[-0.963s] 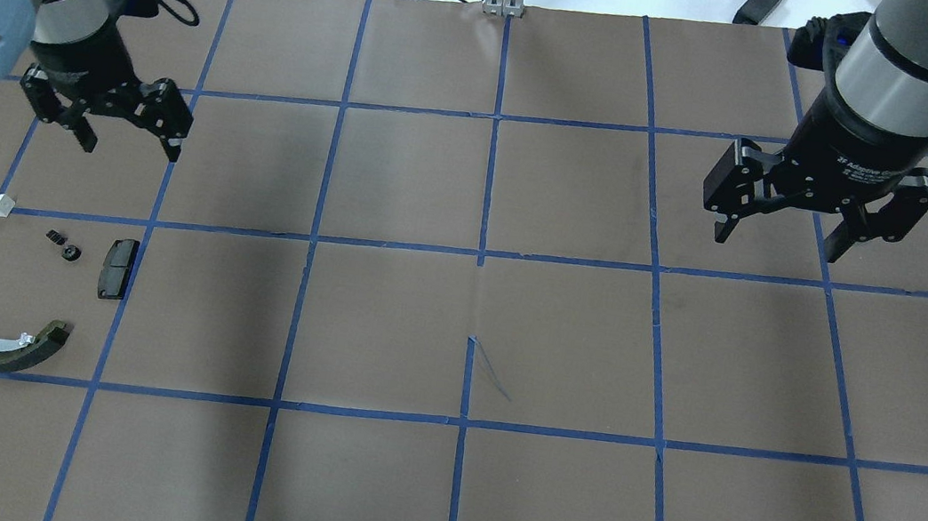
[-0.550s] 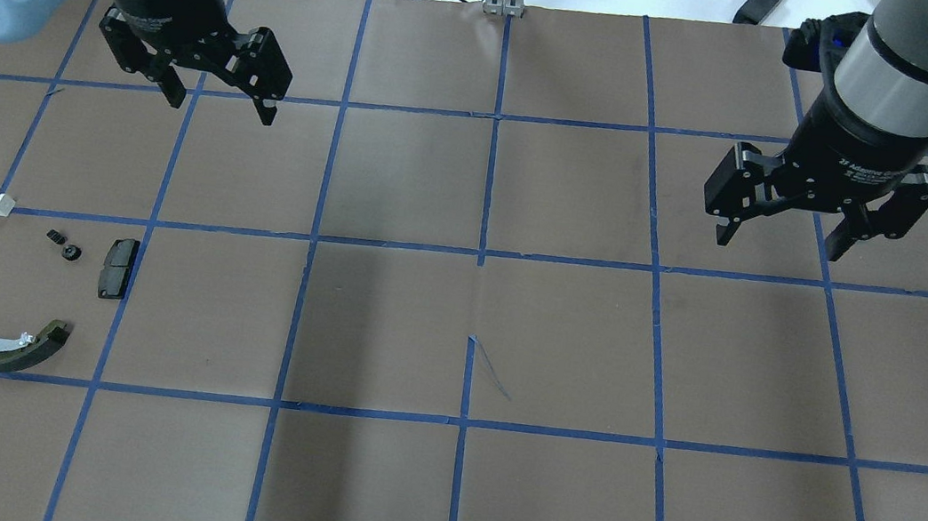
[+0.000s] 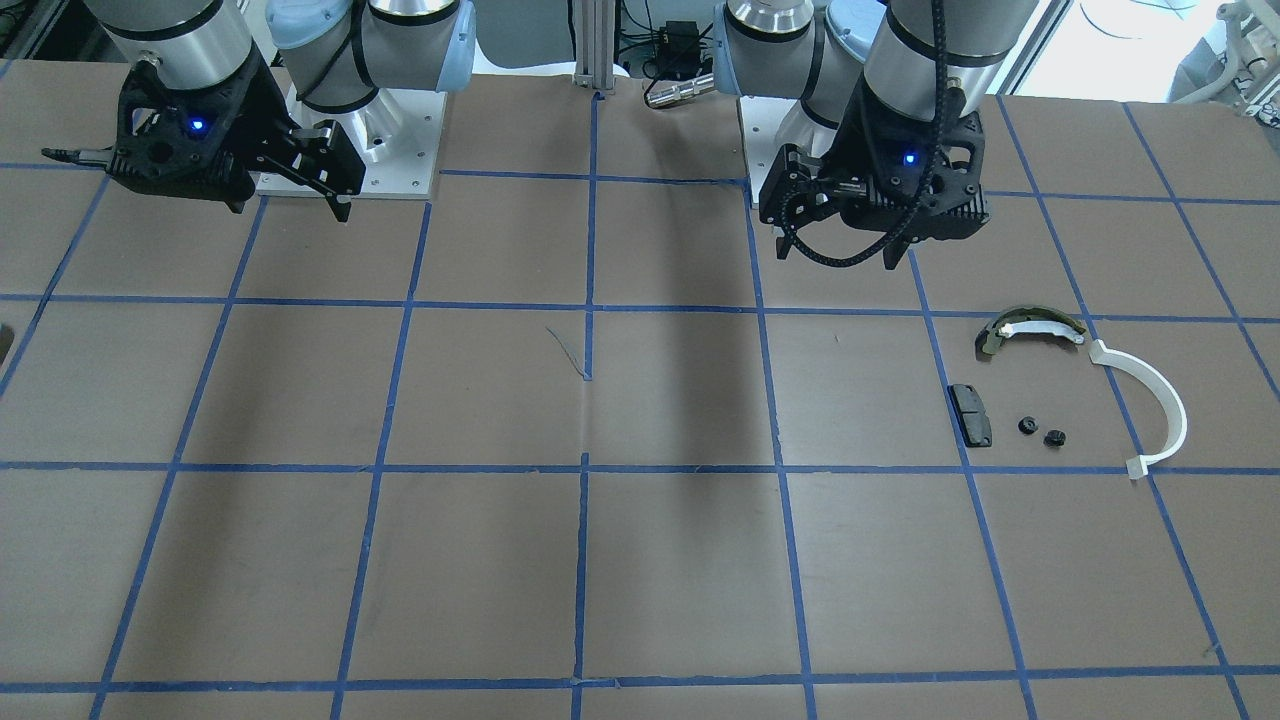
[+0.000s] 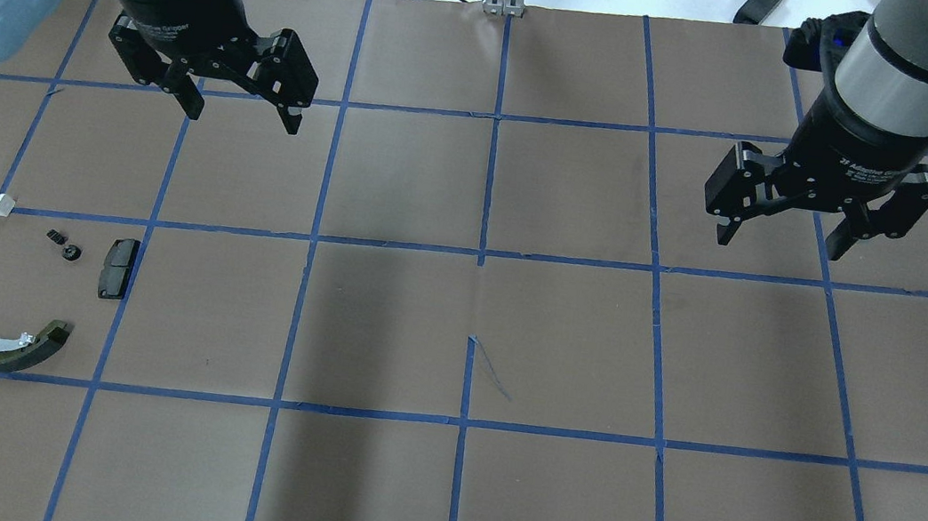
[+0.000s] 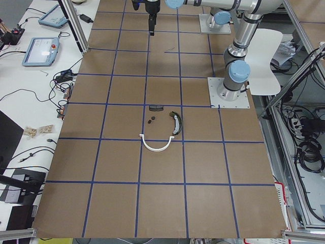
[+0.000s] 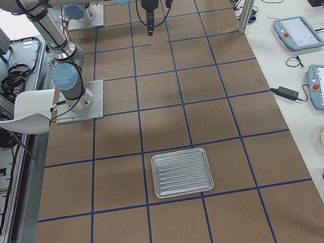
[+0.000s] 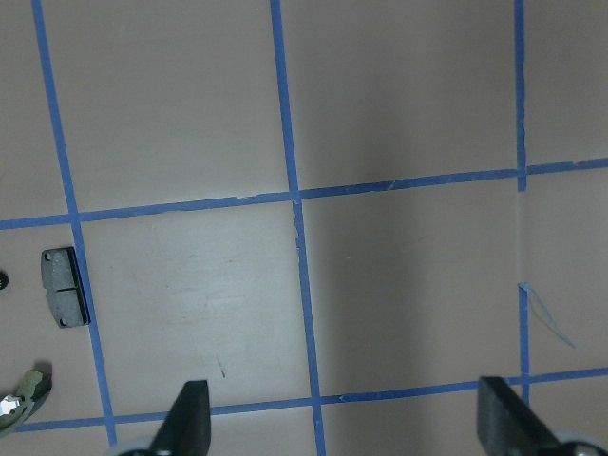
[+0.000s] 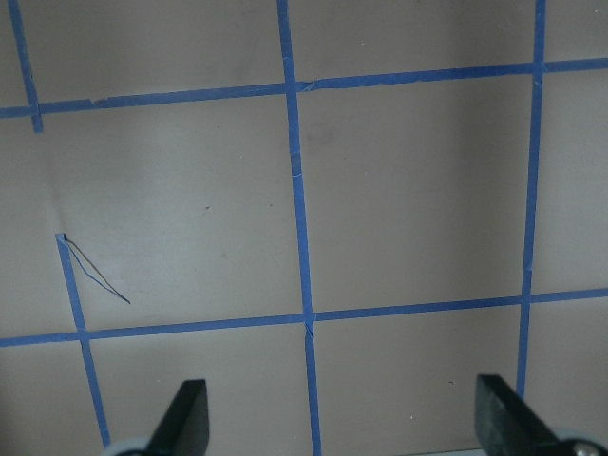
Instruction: Place bearing gear from tray to pile
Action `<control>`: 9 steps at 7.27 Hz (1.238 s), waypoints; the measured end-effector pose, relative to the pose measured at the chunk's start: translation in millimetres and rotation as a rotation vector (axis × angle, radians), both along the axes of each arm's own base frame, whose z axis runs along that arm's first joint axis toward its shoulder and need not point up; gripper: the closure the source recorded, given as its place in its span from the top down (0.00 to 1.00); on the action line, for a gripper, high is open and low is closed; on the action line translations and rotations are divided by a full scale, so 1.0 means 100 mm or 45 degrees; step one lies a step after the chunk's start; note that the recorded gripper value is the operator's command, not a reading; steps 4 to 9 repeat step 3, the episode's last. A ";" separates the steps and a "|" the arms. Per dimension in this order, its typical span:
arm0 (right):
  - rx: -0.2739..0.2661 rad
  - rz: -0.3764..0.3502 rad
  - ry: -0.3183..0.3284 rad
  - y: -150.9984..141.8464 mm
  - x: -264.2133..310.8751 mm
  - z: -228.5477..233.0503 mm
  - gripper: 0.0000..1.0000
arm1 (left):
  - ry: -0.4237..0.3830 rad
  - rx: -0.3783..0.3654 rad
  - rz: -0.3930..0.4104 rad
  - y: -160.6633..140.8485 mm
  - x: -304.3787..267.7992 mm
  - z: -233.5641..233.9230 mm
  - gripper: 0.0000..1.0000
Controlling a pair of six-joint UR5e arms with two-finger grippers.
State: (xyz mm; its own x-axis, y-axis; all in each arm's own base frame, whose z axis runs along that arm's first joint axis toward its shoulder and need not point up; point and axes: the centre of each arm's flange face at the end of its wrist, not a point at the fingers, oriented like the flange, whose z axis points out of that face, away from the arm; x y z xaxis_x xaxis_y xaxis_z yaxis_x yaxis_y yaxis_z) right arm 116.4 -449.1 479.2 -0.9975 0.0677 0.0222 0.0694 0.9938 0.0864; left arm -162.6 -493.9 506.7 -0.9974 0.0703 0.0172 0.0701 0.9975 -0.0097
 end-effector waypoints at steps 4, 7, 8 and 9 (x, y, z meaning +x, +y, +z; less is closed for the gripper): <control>-0.004 0.002 0.000 0.00 0.00 0.01 1.00 | -0.008 -0.003 0.035 0.05 0.00 0.04 1.00; -0.004 0.002 0.000 0.00 0.00 0.01 1.00 | -0.008 -0.003 0.035 0.05 0.00 0.04 1.00; -0.004 0.002 0.000 0.00 0.00 0.01 1.00 | -0.008 -0.003 0.035 0.05 0.00 0.04 1.00; -0.004 0.002 0.000 0.00 0.00 0.01 1.00 | -0.008 -0.003 0.035 0.05 0.00 0.04 1.00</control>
